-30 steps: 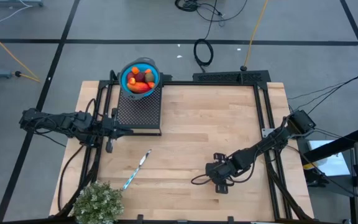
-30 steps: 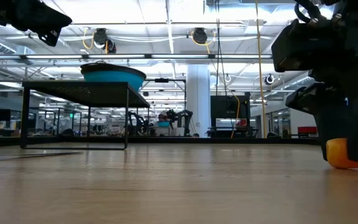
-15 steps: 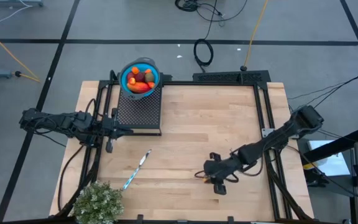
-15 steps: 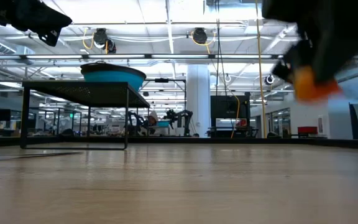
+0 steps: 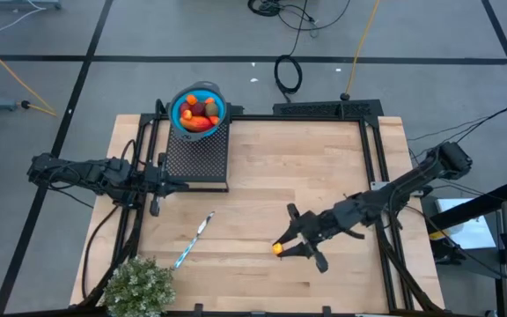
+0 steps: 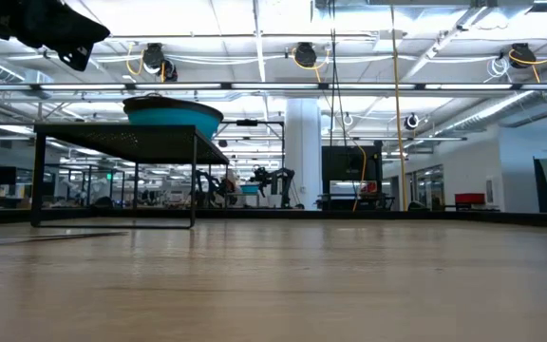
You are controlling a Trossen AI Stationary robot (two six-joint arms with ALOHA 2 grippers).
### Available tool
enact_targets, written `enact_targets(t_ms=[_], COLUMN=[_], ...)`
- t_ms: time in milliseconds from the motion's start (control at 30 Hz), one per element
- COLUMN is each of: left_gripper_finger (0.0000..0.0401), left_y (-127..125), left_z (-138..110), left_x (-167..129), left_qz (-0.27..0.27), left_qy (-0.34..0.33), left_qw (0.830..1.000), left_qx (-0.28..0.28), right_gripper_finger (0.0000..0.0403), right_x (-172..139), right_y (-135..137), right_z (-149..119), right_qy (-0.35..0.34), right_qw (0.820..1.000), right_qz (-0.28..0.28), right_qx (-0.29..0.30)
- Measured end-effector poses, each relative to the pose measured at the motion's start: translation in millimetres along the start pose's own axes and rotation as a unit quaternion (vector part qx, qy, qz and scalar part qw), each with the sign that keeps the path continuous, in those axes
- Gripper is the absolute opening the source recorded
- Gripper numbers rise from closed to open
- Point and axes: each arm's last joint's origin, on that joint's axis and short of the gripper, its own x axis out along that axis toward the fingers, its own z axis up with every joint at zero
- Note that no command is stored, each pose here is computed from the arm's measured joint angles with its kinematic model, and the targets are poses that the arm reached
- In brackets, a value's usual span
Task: Pick & Place Fruit
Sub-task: Put the orange pear into the blue strainer bowl on the shelf
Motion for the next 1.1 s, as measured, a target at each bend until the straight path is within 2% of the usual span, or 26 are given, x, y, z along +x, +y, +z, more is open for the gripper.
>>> enact_targets(t_ms=[333, 500, 767, 1100], left_gripper_finger=[0.001, 0.001, 0.001, 0.001], left_y=[0, 0, 0, 0], left_z=[0, 0, 0, 0], left_x=[0, 0, 0, 0], left_qz=[-0.001, -0.001, -0.001, -0.002], left_qy=[0.003, 0.003, 0.002, 0.002], left_qw=[1.0, 1.0, 1.0, 1.0], left_qx=[-0.002, -0.002, -0.002, -0.002], right_gripper_finger=[0.0107, 0.0107, 0.0108, 0.0112], right_x=[-5, -8, -13, -18], right_y=[9, 14, 22, 28], right_z=[24, 32, 40, 43], right_qy=[-0.122, -0.161, -0.219, -0.27], right_qw=[0.987, 0.971, 0.929, 0.858], right_qz=[0.033, 0.082, 0.144, 0.185], right_qx=[-0.099, -0.155, -0.26, -0.395])
